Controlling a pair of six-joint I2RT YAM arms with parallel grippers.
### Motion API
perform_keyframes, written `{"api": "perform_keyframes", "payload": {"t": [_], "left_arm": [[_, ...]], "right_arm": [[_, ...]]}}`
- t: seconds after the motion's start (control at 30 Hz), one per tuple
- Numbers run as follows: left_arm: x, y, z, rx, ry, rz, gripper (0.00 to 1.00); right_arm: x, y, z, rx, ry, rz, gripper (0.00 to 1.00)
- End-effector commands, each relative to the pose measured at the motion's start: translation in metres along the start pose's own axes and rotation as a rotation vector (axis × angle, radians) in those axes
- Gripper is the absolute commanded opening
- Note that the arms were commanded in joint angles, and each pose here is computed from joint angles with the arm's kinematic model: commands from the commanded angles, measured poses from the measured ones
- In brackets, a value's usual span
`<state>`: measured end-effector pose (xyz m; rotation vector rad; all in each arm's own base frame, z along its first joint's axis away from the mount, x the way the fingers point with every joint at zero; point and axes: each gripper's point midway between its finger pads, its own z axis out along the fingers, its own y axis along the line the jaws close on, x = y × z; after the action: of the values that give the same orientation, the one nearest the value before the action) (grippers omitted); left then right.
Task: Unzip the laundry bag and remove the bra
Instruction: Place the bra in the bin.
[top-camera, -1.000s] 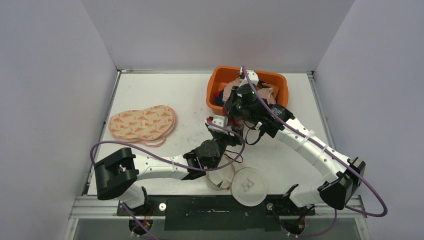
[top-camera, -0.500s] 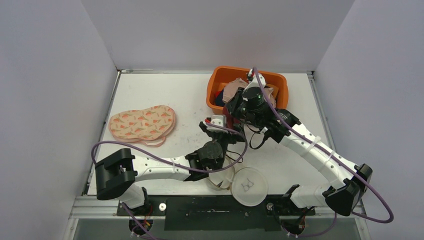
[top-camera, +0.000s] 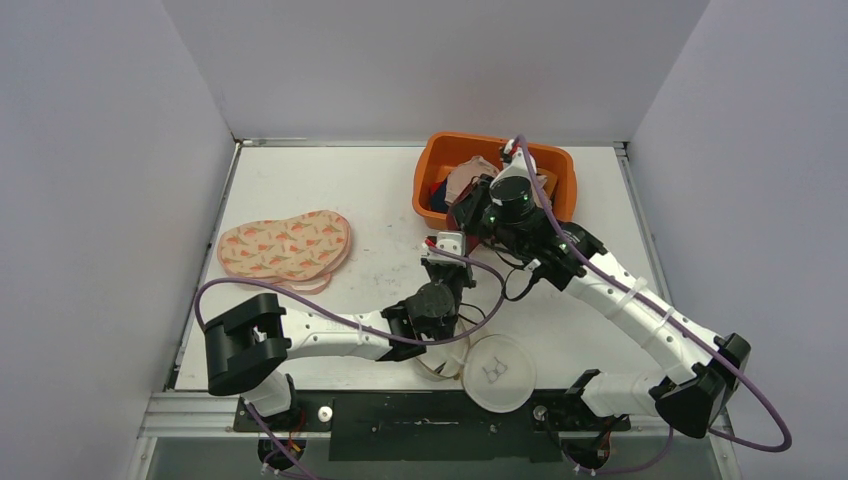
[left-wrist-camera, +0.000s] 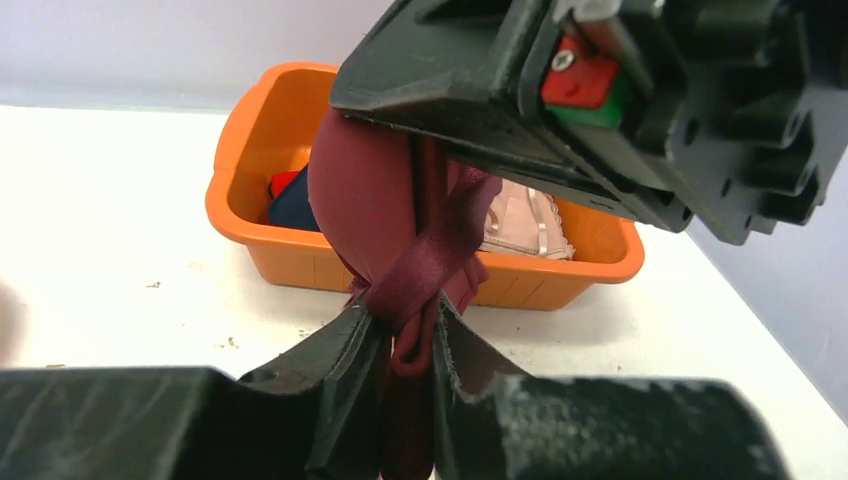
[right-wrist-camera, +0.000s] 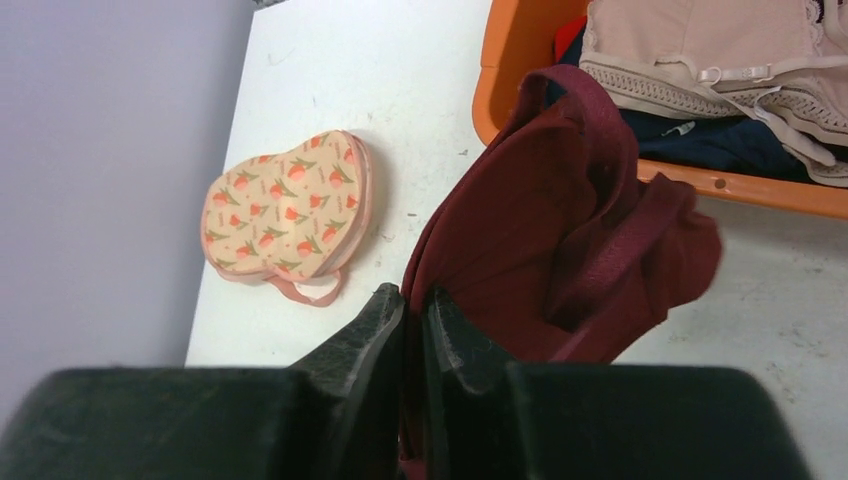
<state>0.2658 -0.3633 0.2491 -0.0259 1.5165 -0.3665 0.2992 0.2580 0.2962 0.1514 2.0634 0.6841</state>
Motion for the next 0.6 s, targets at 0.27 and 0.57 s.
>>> {"api": "perform_keyframes", "payload": {"t": [0.27,0.57], "left_arm": [[-0.038,0.000,0.000,0.005,-0.073,-0.094,0.00],[-0.053,0.001,-0.004,0.107,-0.027,-0.181,0.00]], "right_arm": [[-0.027,0.036,-0.045,-0.193,-0.041,-0.041,0.86],[-0.038,0.028,-0.105,-0.273,-0.069,-0.279,0.91]]}}
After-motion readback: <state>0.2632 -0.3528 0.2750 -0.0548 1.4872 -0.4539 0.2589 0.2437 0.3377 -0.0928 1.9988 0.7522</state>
